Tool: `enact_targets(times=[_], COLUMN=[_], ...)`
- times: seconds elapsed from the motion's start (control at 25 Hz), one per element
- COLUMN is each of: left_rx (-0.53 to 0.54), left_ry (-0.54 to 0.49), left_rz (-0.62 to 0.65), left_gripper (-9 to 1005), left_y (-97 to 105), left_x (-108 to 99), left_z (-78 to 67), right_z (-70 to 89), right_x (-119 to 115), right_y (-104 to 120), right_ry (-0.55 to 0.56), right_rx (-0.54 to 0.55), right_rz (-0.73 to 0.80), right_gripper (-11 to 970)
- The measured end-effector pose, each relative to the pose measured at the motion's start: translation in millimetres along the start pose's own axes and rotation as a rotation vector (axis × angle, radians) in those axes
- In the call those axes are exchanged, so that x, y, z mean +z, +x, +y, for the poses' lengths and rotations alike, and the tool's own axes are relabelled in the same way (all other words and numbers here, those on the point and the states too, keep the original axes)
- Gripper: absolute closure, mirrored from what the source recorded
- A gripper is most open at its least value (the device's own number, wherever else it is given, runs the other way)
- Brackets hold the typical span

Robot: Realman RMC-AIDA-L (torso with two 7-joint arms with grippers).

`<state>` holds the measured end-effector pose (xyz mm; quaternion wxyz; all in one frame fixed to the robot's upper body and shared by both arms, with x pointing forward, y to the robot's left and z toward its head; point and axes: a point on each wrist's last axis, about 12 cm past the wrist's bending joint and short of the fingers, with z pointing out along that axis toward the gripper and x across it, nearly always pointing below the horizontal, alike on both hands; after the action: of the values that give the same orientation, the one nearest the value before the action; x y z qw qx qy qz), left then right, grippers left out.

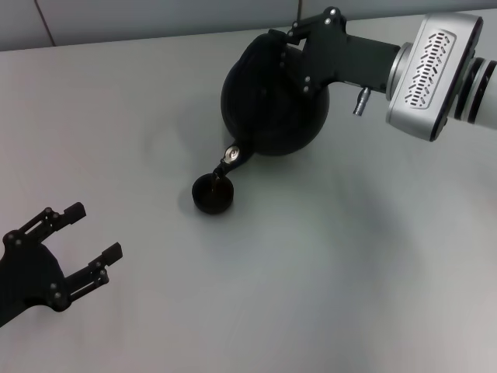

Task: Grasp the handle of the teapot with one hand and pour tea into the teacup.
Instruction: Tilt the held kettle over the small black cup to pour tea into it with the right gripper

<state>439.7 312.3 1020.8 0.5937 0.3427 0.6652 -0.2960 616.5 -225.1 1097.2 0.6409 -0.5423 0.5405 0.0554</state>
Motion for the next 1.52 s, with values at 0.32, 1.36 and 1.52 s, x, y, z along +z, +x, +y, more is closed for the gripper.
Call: enact_targets(times=[0.32,1.36,1.52], left_rx=[-0.001,-0.014,-0.012], left_ry=[0.000,-0.004,-0.001], left_rz=[0.001,-0.007,-0.009], left_gripper=[203,203,203], left_y=[0,1,1], left_x=[0,-1,0], left_z=[0.0,-2.6,-2.0], right_z=[-1.3,-8.3,-2.5], right_x=[1,-23,-43], right_y=[-1,14,22], right_ry=[0.001,0.082,0.139], right_rx=[-0.030,0.479,0.632], right_rz=[-0.003,0.046,0.030], right_gripper=[879,879,879])
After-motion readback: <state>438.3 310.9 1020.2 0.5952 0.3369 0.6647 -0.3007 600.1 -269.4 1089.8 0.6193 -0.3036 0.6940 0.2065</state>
